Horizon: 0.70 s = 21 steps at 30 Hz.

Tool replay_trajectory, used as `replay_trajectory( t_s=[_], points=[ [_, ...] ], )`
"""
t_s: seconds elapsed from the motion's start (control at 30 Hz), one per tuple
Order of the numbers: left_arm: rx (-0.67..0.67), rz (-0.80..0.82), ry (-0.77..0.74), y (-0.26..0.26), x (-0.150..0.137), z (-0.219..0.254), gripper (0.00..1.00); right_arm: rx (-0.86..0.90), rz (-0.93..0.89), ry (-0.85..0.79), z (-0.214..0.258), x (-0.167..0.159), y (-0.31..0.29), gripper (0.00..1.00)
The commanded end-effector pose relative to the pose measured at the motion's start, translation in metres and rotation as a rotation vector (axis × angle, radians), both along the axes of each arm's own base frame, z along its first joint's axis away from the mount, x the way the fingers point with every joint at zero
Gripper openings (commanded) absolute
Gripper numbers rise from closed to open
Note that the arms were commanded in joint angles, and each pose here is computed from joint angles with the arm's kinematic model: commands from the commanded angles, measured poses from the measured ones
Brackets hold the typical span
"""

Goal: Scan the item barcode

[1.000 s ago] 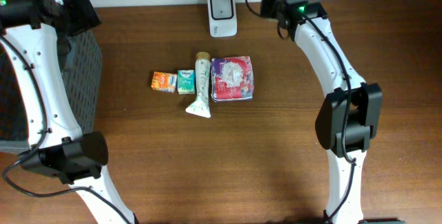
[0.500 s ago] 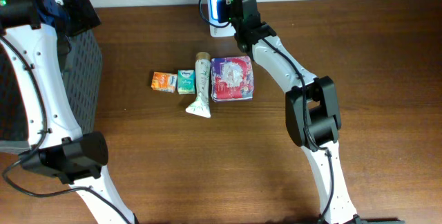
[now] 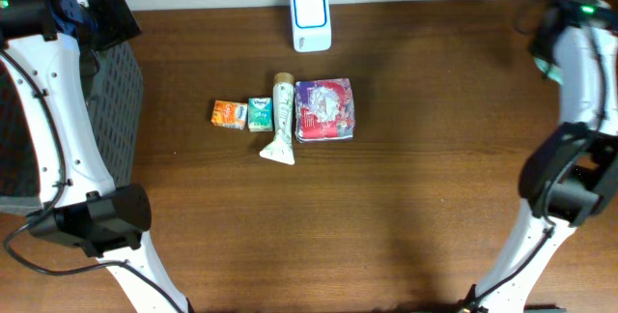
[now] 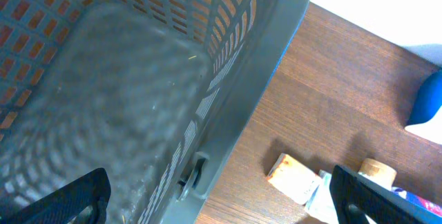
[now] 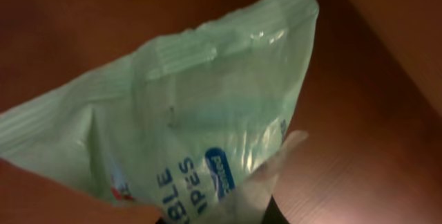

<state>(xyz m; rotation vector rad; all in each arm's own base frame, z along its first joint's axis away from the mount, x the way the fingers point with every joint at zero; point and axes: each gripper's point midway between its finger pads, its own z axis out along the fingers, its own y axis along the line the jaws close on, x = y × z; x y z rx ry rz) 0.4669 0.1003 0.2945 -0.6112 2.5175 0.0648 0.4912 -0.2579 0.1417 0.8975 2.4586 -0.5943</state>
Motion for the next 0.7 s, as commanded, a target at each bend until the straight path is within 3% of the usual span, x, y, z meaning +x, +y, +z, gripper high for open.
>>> replay_trajectory(
  t_s=[0.0, 0.07, 0.1, 0.17, 0.2, 0.33, 0.4, 0.67],
  points=[
    [-0.007, 0.007, -0.012, 0.002, -0.001, 0.004, 0.99, 0.042, -0.176, 0.049, -0.007, -0.062, -0.069, 0.04],
    [-0.007, 0.007, -0.012, 0.002, -0.001, 0.004, 0.99, 0.062, -0.251, 0.084, -0.020, -0.091, -0.098, 0.04],
    [-0.007, 0.007, -0.012, 0.001, -0.001, 0.004, 0.99, 0.078, -0.284, 0.097, -0.027, -0.104, -0.111, 0.23],
    [-0.007, 0.007, -0.012, 0.002, -0.001, 0.004, 0.99, 0.108, -0.309, 0.110, -0.037, -0.116, -0.119, 0.89],
    [-0.007, 0.007, -0.012, 0.002, -0.001, 0.004, 0.99, 0.148, -0.288, 0.088, -0.040, -0.110, -0.114, 0.95],
    [-0.007, 0.007, -0.012, 0.002, -0.001, 0.004, 0.99, 0.643, 0.018, -0.173, -0.042, -0.035, -0.014, 0.97],
    [-0.007, 0.007, -0.012, 0.002, -0.001, 0.004, 0.99, 0.775, 0.132, -0.186, -0.036, -0.013, 0.041, 0.97],
    [-0.007, 0.007, -0.012, 0.002, -0.001, 0.004, 0.99, 0.772, 0.656, 0.097, -0.044, 0.012, 0.273, 0.99]
  ],
)
